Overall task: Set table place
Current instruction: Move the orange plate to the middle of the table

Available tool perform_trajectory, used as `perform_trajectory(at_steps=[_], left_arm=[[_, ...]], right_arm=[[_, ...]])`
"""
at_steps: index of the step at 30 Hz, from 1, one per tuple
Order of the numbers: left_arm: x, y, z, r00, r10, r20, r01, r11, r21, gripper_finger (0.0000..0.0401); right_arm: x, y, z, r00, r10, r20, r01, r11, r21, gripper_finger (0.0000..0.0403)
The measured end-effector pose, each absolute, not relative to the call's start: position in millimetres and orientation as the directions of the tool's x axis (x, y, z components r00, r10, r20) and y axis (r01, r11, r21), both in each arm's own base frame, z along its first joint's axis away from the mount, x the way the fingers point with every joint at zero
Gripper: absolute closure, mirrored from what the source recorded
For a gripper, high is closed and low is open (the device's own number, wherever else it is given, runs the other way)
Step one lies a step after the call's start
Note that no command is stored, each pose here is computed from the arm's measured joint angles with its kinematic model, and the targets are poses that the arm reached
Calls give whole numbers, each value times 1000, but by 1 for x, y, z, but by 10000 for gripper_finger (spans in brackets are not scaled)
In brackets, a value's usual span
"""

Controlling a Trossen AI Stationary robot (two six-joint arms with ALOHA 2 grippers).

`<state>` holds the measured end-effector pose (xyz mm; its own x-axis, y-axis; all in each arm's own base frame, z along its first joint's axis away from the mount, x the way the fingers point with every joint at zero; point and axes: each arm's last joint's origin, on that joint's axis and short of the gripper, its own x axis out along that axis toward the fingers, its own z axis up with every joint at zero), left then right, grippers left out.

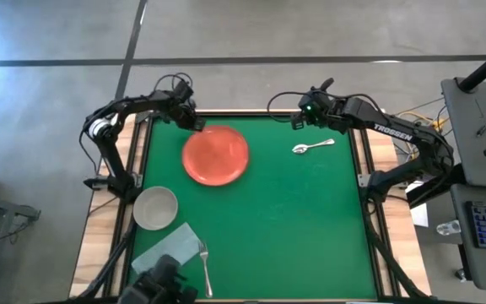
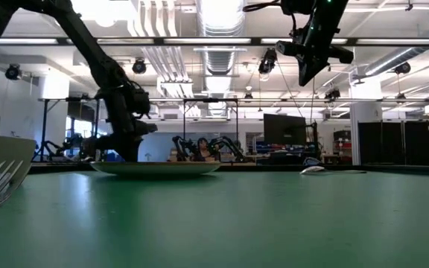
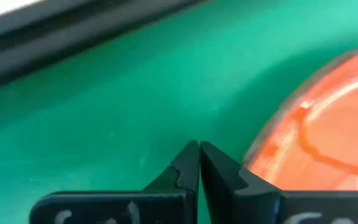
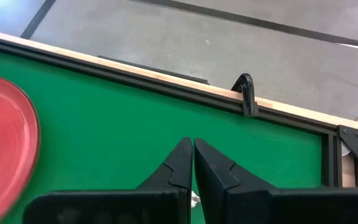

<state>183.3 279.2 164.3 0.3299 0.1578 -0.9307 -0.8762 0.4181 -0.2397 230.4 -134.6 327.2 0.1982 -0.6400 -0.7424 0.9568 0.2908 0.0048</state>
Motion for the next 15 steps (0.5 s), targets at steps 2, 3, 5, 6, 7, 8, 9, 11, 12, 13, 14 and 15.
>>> perform_trajectory(at_steps=[2, 3, 5, 6, 7, 8, 9, 11, 12, 13, 14, 15], left_arm=[[194, 269, 162, 324, 138, -936, -876, 418, -241, 401], [201, 264, 161, 321, 132, -938, -872, 429, -238, 401], [213, 252, 159, 320, 121, -940, -859, 456, -233, 401], [219, 245, 157, 320, 102, -942, -846, 478, -236, 401], [225, 237, 156, 314, 89, -945, -835, 500, -230, 401], [231, 231, 155, 315, 82, -946, -823, 520, -229, 401], [237, 225, 155, 326, 62, -943, -805, 541, -243, 401], [246, 214, 154, 326, 49, -944, -785, 570, -242, 401], [250, 207, 153, 322, 39, -946, -778, 580, -241, 401], [255, 203, 154, 324, 38, -945, -769, 593, -240, 401], [258, 197, 153, 330, 15, -944, -755, 605, -254, 401], [262, 192, 153, 331, 10, -944, -743, 619, -254, 401]], right_arm=[[229, -134, 328, 201, -642, -740, 957, 291, 8, 394], [229, -134, 329, 204, -643, -739, 957, 292, 10, 394], [228, -133, 330, 206, -644, -737, 955, 297, 8, 394], [227, -133, 331, 208, -645, -735, 954, 300, 7, 394], [227, -133, 331, 206, -644, -737, 953, 304, 0, 394], [226, -132, 331, 205, -644, -737, 951, 309, -5, 394], [226, -132, 332, 206, -644, -737, 951, 311, -6, 394], [224, -131, 332, 200, -641, -741, 950, 313, -15, 394], [224, -131, 332, 198, -640, -743, 949, 316, -19, 394], [223, -131, 332, 195, -638, -745, 948, 317, -24, 394], [222, -130, 331, 188, -635, -749, 946, 321, -34, 394], [222, -130, 331, 184, -633, -752, 944, 326, -43, 394]])
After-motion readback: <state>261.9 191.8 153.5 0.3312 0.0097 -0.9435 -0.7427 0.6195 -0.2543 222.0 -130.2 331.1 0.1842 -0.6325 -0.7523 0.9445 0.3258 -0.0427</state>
